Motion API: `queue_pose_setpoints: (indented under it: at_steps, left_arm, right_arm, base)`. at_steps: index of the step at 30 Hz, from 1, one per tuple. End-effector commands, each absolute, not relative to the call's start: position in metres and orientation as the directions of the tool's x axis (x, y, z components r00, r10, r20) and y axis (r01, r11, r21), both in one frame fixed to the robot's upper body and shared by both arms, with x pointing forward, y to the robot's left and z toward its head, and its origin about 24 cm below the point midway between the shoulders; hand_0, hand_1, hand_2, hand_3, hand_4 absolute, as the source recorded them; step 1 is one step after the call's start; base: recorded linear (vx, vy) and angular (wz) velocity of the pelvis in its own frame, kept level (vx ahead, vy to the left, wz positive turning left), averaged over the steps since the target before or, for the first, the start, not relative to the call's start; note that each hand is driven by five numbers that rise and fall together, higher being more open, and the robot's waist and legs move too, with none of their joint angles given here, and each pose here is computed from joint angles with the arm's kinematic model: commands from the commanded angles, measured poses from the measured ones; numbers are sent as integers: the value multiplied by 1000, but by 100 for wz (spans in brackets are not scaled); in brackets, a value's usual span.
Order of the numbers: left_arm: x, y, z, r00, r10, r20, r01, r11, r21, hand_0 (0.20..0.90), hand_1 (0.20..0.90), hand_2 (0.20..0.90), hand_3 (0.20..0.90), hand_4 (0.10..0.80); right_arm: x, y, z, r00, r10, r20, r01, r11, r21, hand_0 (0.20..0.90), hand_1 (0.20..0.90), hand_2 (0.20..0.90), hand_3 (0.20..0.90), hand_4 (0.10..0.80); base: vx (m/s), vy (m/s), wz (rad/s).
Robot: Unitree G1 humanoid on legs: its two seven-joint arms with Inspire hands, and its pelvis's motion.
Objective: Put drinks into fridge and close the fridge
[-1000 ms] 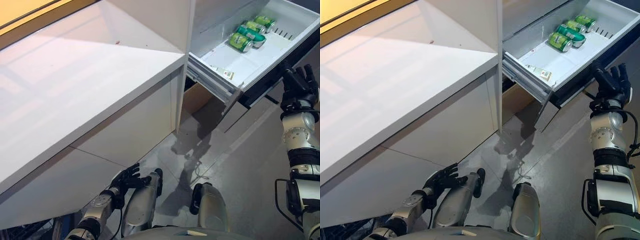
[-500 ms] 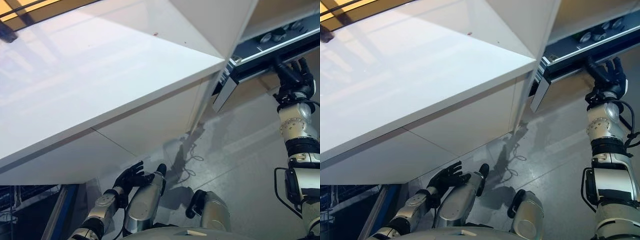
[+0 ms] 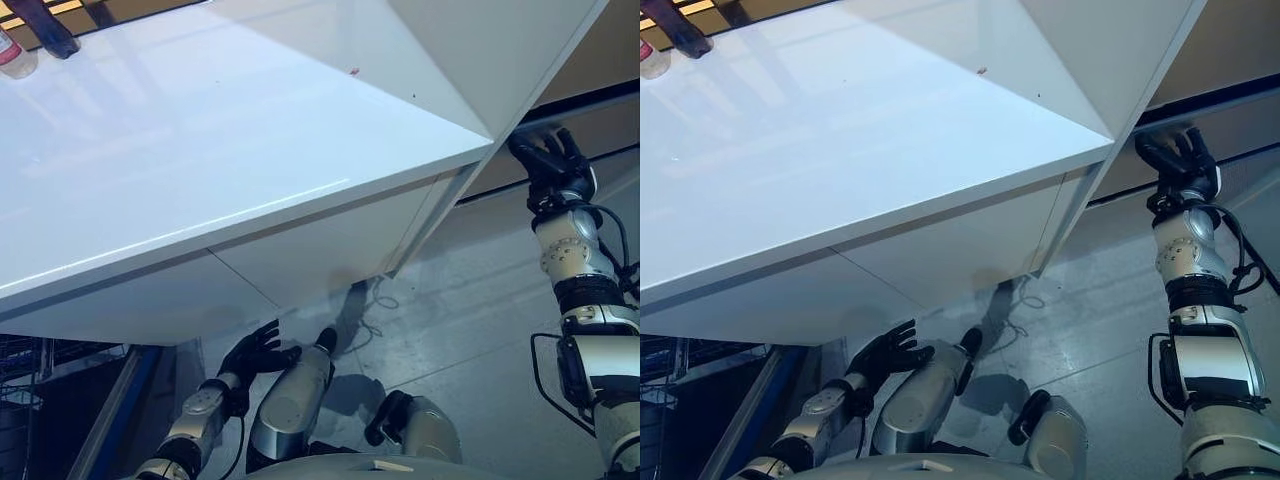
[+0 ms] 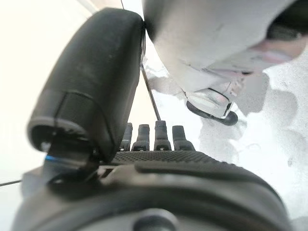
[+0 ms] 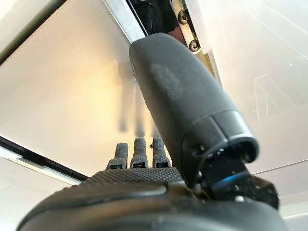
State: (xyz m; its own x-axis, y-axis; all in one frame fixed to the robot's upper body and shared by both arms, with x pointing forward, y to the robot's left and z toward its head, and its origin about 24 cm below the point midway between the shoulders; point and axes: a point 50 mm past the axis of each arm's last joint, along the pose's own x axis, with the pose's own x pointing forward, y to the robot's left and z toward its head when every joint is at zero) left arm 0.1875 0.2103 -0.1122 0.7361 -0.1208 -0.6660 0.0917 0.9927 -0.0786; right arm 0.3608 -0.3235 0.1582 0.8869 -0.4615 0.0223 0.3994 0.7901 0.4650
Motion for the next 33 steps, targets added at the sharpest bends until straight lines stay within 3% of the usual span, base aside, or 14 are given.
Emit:
queue_pose_setpoints:
  at_steps: [1,10,15,18,21,25,29,33]
  left_arm:
    - [124,236,-134,577,-74,-813,162,986,25,900,900,900,900,800]
    - [138,241,-130,576,-35,-817,146,987,60,900,900,900,900,800]
    - [142,236,-130,588,-32,-809,122,991,49,900,900,900,900,800]
    - [139,230,-133,586,-35,-809,101,994,30,900,900,900,900,800]
    - [139,227,-134,587,-42,-809,89,996,13,900,900,900,900,800]
    - [136,226,-137,562,-47,-826,94,996,8,900,900,900,900,800]
    - [130,226,-141,533,-49,-845,121,992,18,900,900,900,900,800]
    - [117,224,-149,490,-47,-870,131,991,21,900,900,900,900,800]
  right_arm:
    - [368,-307,231,887,-347,305,205,887,413,900,900,900,900,800]
    - [360,-273,159,972,-179,149,108,913,392,900,900,900,900,800]
    - [328,-251,78,993,-110,-34,115,964,239,900,900,900,900,800]
    - [290,-249,24,982,-76,-171,105,981,165,900,900,900,900,800]
    - [258,-240,-22,946,-47,-321,74,995,71,900,900,900,900,800]
    - [206,-234,-85,810,-51,-584,52,999,-16,900,900,900,900,800]
    - [176,-237,-112,712,-87,-697,88,995,-35,900,900,900,900,800]
    - [127,-242,-143,528,-183,-829,155,981,-117,900,900,900,900,800]
  base:
    - [-67,-43,-17]
    - [-81,-63,-39]
    - [-67,-67,-55]
    - [-20,-31,-46]
    - [-49,-41,-34]
    - [-26,-40,-25]
    - [-7,-24,-10]
    - [-14,-7,-5]
